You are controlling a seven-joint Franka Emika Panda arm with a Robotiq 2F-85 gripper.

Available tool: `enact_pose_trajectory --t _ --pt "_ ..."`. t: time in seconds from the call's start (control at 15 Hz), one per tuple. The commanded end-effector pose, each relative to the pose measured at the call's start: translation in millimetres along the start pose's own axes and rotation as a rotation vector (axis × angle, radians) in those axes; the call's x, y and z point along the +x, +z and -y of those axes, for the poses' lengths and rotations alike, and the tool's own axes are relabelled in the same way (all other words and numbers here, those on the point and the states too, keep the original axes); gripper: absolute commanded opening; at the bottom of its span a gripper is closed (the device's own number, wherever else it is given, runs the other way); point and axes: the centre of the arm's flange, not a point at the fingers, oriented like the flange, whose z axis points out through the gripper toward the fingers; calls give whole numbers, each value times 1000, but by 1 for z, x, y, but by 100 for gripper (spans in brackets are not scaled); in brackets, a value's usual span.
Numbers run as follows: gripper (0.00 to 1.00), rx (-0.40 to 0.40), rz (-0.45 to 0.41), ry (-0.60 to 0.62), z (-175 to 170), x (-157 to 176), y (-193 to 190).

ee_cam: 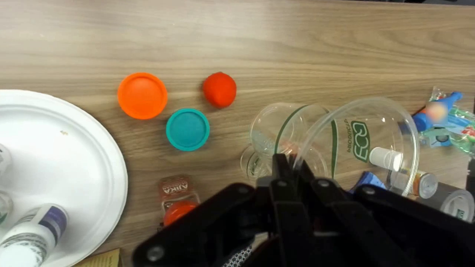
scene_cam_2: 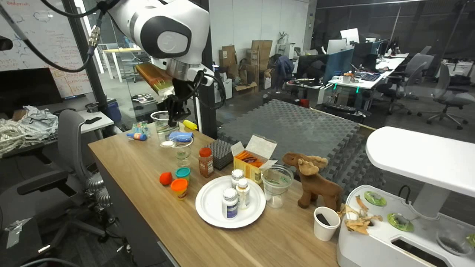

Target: Pick up all the objects surrounding the white plate and arrange them on the plate

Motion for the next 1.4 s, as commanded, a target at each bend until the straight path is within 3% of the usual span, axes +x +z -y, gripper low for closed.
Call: enact_pose_trajectory --t 0.0,0.47,0.87,1.33 --pt "1 58 -6 -12 18 24 2" --pt "1 104 -69 -11 32 37 15" --pt "1 88 -143 -7 31 45 30" --pt "1 84 -142 0 19 50 49"
